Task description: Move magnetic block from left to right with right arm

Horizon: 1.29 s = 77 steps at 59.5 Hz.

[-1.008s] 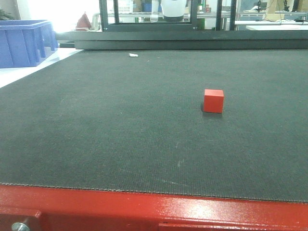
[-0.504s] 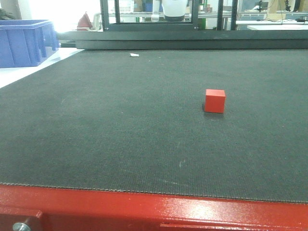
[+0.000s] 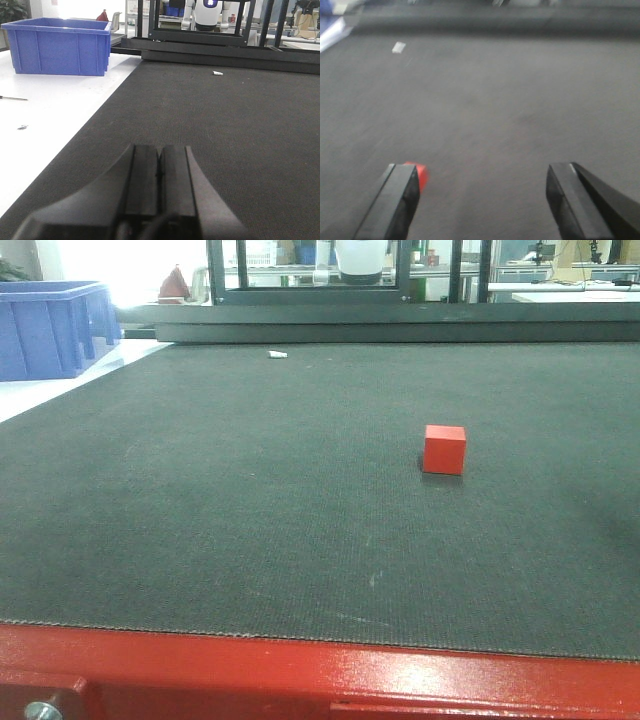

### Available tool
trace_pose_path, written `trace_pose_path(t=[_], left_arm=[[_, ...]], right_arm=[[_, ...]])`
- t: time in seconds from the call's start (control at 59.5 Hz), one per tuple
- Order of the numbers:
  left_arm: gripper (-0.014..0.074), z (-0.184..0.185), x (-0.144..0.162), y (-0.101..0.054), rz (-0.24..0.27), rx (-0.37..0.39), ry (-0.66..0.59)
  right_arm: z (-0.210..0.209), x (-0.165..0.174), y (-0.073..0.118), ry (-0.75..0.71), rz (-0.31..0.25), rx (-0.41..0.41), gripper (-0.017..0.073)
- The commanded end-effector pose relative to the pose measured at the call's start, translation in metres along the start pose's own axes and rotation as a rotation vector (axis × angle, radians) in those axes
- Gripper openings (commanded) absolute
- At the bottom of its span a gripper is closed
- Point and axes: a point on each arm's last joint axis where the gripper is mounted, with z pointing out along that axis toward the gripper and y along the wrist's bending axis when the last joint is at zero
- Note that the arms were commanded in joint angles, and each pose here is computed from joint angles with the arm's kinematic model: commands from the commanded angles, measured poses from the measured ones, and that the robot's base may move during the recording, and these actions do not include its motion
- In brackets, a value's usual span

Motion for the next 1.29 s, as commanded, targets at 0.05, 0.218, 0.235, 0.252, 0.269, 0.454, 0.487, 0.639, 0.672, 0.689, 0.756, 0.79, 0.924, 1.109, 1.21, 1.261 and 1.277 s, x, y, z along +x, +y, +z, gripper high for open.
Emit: trace_pose_path(t=[0.05,0.218,0.235,0.252,0.269,0.454,0.487,0.639,0.672,0.689,0.756,0.79,0.924,1.109,1.21,1.261,1.277], left_arm=[[-0.0116,-0.001,-0.006,0.000,-0.005,0.006,-0.092],[-0.0116,-0.001,-0.006,0.000,-0.005,0.006,-0.092],[-0.0116,-0.001,-0.006,0.000,-0.005,0.006,-0.092],[-0.0115,-0.001,-0.006,0.000,-0.005,0.006,-0.092],[-0.0116,-0.001,-0.006,0.000,-0.005,0.006,-0.092],[-0.0115,-0.001,-0.006,0.000,-0.005,0.006,-0.092],[-0.0116,-0.001,-0.006,0.000,-0.005,0.006,-0.092],[-0.0116,-0.001,-0.006,0.000,-0.005,0.006,-0.092],[-0.0116,-0.001,-0.006,0.000,-0.005,0.006,-0.092],[-0.0116,-0.001,-0.006,0.000,-0.005,0.006,-0.092],[-0.0115,-0.001,-0.006,0.000,-0.005,0.006,-0.092],[-0.0116,-0.001,-0.006,0.000,-0.005,0.006,-0.092],[-0.0116,-0.001,-0.006,0.000,-0.005,0.006,-0.092],[-0.0116,-0.001,-0.006,0.000,-0.005,0.006,-0.092],[-0.0116,-0.001,-0.006,0.000,-0.005,0.006,-0.092],[-0.0115,-0.001,-0.006,0.000,-0.005,0.006,-0.092],[-0.0116,-0.001,-0.006,0.000,-0.005,0.006,-0.092]], right_arm=[[0.038,-0.032,0.026,0.097,0.034,-0.096,0.0634],[0.089,-0.044,0.063,0.320,0.096,-0.135,0.0632],[0.093,-0.044,0.066,0.337,0.098,-0.133,0.0632],[0.098,-0.044,0.071,0.360,0.102,-0.128,0.0632],[0.102,-0.044,0.074,0.375,0.106,-0.125,0.0632],[0.146,-0.042,0.103,0.524,0.156,-0.022,0.0632],[0.155,-0.040,0.107,0.541,0.167,0.000,0.0632],[0.188,-0.030,0.115,0.603,0.190,0.063,0.0632],[0.195,-0.027,0.116,0.615,0.186,0.073,0.0632],[0.198,-0.026,0.117,0.620,0.184,0.078,0.0632],[0.210,-0.022,0.119,0.633,0.173,0.091,0.0632],[0.217,-0.018,0.120,0.643,0.165,0.098,0.0632],[0.237,-0.005,0.121,0.679,0.156,0.122,0.0632],[0.257,0.013,0.115,0.724,0.153,0.159,0.0632],[0.264,0.019,0.109,0.731,0.160,0.172,0.0632],[0.266,0.020,0.108,0.727,0.162,0.171,0.0632],[0.267,0.020,0.108,0.723,0.163,0.169,0.0632]])
